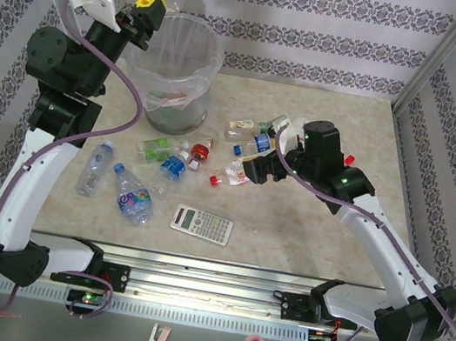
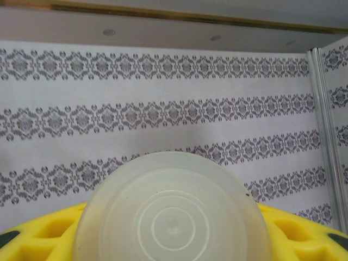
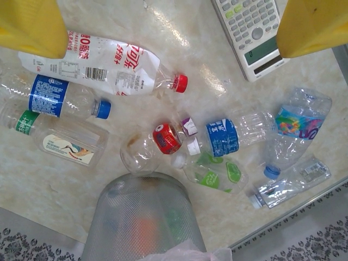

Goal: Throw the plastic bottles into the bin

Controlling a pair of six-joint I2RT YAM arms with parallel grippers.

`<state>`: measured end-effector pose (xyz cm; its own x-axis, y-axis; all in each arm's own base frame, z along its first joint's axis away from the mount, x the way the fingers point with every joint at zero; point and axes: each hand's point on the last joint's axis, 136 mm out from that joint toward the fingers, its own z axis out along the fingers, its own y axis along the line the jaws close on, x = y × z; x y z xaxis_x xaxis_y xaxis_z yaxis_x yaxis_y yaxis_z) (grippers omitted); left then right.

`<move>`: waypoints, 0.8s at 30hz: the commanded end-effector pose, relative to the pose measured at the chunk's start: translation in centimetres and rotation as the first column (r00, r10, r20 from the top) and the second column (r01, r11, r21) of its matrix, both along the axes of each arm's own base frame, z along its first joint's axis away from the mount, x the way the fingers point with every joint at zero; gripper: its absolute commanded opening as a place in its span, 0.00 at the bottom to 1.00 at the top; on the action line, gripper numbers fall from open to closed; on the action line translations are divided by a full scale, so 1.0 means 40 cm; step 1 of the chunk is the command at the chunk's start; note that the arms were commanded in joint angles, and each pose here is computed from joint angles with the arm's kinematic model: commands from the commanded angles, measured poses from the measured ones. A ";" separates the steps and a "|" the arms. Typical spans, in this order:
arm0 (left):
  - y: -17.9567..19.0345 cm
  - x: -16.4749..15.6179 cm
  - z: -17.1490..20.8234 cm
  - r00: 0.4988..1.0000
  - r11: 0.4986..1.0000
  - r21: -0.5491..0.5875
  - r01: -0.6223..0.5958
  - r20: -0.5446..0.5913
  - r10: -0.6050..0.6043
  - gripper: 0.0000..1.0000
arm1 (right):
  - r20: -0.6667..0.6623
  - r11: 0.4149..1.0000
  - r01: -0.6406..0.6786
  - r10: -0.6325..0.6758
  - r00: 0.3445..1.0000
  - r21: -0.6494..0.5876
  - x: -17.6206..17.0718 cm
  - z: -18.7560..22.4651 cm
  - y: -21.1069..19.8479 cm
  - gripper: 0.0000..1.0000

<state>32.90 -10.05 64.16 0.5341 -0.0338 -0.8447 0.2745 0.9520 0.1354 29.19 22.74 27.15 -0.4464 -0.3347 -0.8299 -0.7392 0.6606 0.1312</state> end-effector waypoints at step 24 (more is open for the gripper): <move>0.085 0.442 -0.419 0.791 0.974 -0.220 -0.062 -0.606 -0.086 0.82 | -0.056 0.999 -0.037 0.037 0.998 0.004 0.024 -0.022 0.015 0.98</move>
<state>49.65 -6.34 49.48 0.0912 -0.1112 -0.9896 0.2041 0.9747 -0.0908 30.69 23.37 25.88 -0.4848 -0.3446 -0.8039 -0.7392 0.6527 0.1660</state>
